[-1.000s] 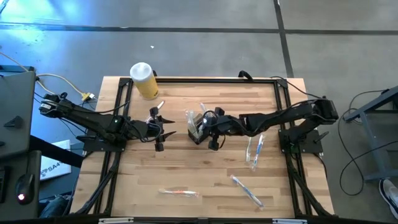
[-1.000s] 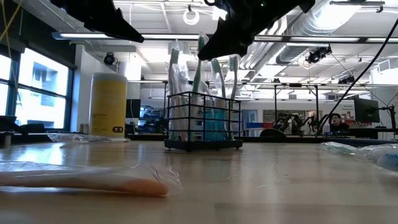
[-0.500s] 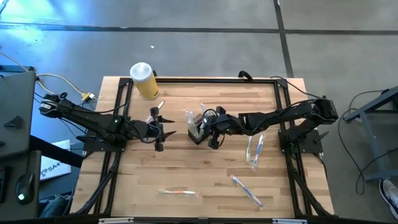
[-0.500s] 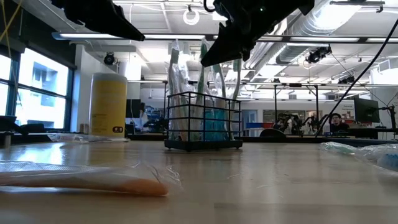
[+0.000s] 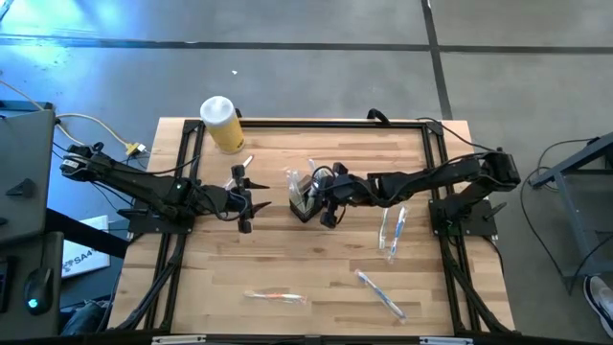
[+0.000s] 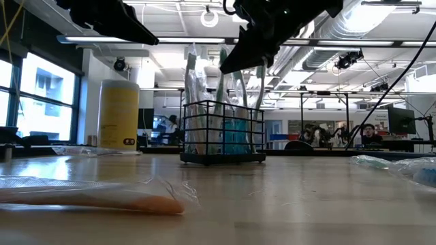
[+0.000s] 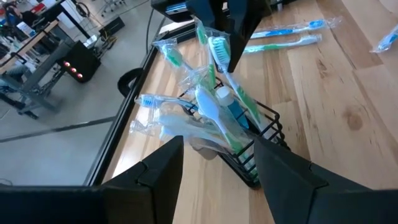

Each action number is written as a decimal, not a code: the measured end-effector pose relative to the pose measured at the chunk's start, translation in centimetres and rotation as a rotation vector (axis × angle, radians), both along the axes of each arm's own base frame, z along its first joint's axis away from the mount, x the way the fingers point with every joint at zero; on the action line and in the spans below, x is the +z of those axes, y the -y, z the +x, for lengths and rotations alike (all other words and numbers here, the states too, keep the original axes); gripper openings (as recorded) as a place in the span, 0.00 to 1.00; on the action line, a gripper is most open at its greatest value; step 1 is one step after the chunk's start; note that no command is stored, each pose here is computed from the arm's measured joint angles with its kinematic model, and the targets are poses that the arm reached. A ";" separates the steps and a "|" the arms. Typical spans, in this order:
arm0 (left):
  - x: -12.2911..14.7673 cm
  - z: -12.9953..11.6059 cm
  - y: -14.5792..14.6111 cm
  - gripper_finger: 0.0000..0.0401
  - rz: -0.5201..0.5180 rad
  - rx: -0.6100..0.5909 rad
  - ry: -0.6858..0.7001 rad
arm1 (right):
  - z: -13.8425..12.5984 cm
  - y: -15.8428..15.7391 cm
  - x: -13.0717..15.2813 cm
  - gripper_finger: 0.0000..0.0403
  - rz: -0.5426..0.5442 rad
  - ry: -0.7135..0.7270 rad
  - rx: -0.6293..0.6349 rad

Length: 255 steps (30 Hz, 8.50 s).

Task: Pick & Place toothbrushing station
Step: Put the green toothbrush into the wire organizer, then put the purple toothbrush into the wire organizer

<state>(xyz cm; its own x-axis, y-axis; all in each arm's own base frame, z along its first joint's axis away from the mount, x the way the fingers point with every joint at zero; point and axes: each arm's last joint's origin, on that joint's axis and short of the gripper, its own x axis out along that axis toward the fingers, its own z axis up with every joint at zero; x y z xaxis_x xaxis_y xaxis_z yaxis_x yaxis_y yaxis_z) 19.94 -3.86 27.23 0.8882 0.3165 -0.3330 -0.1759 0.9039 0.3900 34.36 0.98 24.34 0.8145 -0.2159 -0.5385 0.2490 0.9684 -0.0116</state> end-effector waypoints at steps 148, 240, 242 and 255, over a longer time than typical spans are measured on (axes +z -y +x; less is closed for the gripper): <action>-4.3 3.5 9.9 0.00 1.483 0.133 -0.801 | -0.9 -7.0 0.9 0.45 0.003 0.053 0.292; -0.2 13.6 3.0 0.00 1.625 -0.270 -1.286 | -2.0 -7.9 -0.4 0.45 0.075 -0.098 0.260; -0.5 13.6 3.0 0.00 1.617 -0.271 -1.289 | -2.0 -7.9 -0.4 0.45 0.075 -0.098 0.260; -1.7 14.0 3.1 0.00 1.597 -0.224 -1.326 | -2.0 -7.9 -0.4 0.45 0.074 -0.104 0.260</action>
